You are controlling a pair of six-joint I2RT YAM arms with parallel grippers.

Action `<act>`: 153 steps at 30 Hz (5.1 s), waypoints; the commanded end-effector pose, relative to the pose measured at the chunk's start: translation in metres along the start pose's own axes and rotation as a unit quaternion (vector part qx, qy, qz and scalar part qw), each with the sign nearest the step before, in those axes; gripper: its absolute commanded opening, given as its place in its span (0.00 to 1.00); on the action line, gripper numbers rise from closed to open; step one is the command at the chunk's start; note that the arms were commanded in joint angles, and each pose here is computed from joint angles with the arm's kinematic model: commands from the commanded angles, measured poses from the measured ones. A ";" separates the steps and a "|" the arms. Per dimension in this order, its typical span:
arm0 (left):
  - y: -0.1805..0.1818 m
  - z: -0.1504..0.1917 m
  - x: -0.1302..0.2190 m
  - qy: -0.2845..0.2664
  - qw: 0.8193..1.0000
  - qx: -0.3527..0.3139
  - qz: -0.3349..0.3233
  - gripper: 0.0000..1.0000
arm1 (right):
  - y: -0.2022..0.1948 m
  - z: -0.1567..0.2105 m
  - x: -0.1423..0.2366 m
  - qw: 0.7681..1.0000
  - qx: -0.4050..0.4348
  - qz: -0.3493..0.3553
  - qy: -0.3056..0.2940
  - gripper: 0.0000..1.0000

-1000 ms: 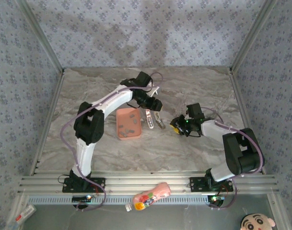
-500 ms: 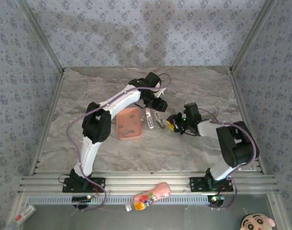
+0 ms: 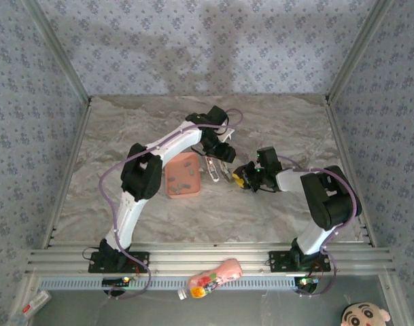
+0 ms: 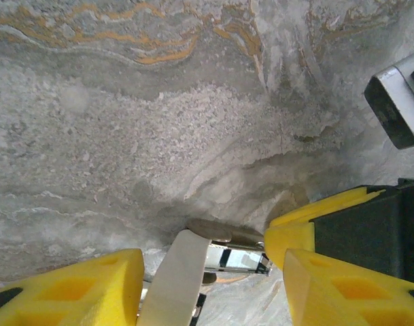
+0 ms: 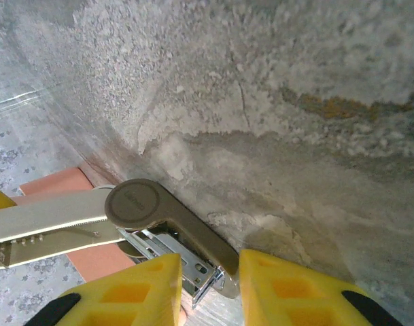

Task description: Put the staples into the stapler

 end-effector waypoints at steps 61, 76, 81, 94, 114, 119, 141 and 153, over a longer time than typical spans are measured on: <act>0.013 0.013 0.079 -0.107 0.990 0.052 0.075 0.54 | 0.002 0.029 0.019 0.994 0.034 0.091 0.050 0.35; 0.023 0.019 0.079 -0.099 0.991 0.058 0.074 0.54 | -0.038 0.023 0.007 0.986 0.003 0.143 0.080 0.27; 0.026 0.021 0.080 -0.098 0.991 0.059 0.070 0.54 | -0.060 0.025 0.011 0.978 0.004 0.193 0.085 0.24; 0.029 0.024 0.079 -0.098 0.991 0.062 0.064 0.54 | -0.092 0.029 0.007 0.965 0.013 0.242 0.095 0.17; 0.030 0.017 0.093 -0.124 0.989 0.059 0.055 0.54 | 0.035 0.020 0.048 0.971 0.143 0.181 0.056 0.35; 0.041 0.017 0.101 -0.142 0.985 0.083 0.048 0.55 | 0.051 0.017 0.062 0.944 0.231 0.232 0.050 0.39; 0.105 0.039 0.143 -0.215 0.960 0.177 -0.008 0.56 | 0.029 0.035 0.000 0.782 0.461 0.384 0.172 0.44; 0.106 0.037 0.145 -0.206 0.964 0.166 -0.011 0.56 | 0.027 0.027 -0.005 0.789 0.448 0.389 0.158 0.34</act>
Point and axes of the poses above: each hand's point on the last joint's axis, 136 mm out from that joint toward the fingers, its own x axis back along the fingers, its own y axis along the line the jaws close on, z = x × y, the point moved 1 cm from there along x, back along the fingers, and after that the axes turned 2 degrees about -x, right-handed, at the moved point
